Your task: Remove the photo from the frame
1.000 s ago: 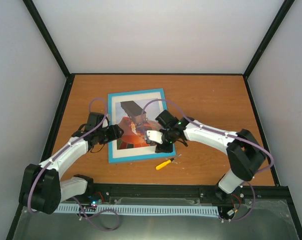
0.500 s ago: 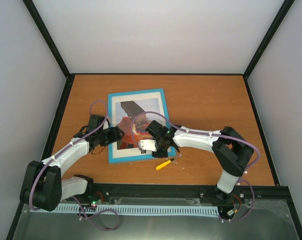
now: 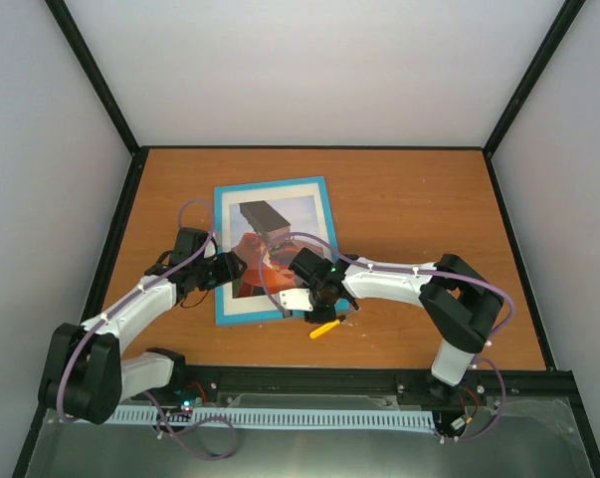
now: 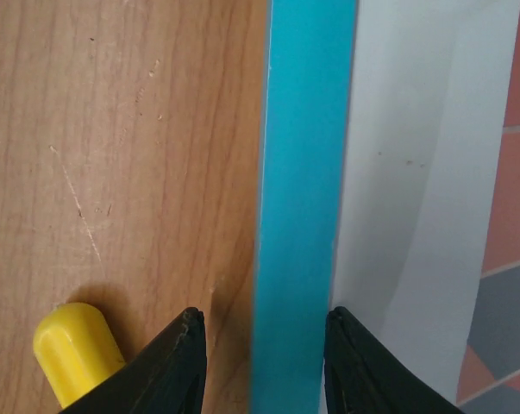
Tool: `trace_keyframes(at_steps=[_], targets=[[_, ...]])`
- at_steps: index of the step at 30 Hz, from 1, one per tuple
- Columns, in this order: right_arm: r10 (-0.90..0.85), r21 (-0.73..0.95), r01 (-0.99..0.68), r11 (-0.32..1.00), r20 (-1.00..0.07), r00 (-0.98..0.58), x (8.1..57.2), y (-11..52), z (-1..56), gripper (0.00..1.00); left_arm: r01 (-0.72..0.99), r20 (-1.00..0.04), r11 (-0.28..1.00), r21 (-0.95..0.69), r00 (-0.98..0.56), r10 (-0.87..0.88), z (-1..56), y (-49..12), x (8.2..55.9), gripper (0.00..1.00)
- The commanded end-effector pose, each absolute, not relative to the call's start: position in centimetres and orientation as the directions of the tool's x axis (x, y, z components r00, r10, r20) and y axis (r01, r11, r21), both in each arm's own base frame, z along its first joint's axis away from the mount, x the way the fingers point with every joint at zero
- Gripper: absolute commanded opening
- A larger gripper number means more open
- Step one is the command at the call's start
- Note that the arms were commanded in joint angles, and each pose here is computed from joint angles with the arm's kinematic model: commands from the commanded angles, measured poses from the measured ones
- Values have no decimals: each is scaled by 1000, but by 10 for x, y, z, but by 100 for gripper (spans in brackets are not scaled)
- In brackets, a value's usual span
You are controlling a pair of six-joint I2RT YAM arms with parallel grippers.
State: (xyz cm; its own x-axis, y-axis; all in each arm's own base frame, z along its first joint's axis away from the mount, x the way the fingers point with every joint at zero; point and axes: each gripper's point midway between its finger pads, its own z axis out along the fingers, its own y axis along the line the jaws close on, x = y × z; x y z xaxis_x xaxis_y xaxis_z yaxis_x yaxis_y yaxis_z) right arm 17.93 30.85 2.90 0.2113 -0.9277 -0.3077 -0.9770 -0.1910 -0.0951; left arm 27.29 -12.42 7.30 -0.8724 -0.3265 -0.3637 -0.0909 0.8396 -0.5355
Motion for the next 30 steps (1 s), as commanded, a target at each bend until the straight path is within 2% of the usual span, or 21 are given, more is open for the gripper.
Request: trace_keyframes(at_steps=[1,5,8,11,14,17,21,30], targets=[[-937,-74,-977,-200,-277,213,172,301,21,35,-25,-428,839,-544,-852,-303,91,-128,281,62],[-947,-97,-979,-178,-252,197,179,300,14,32,-1,-425,833,-554,-859,-284,90,-133,279,62],[-952,-132,-978,-160,-240,189,187,301,15,19,29,-445,833,-552,-855,-265,93,-137,280,60],[-953,-181,-972,-150,-235,191,195,299,25,10,82,-479,832,-549,-847,-232,103,-145,282,57],[-949,-196,-972,-127,-262,176,203,299,48,3,212,-571,827,-521,-807,-153,128,-165,280,56],[-934,-167,-983,-79,-332,131,212,297,79,3,317,-668,827,-465,-738,-93,157,-180,276,55],[-915,-175,-984,-44,-389,110,220,290,111,3,387,-742,824,-414,-668,-58,182,-188,267,54],[-884,-128,-990,57,-468,10,239,260,151,3,554,-803,807,-206,-567,184,203,-226,243,53]])
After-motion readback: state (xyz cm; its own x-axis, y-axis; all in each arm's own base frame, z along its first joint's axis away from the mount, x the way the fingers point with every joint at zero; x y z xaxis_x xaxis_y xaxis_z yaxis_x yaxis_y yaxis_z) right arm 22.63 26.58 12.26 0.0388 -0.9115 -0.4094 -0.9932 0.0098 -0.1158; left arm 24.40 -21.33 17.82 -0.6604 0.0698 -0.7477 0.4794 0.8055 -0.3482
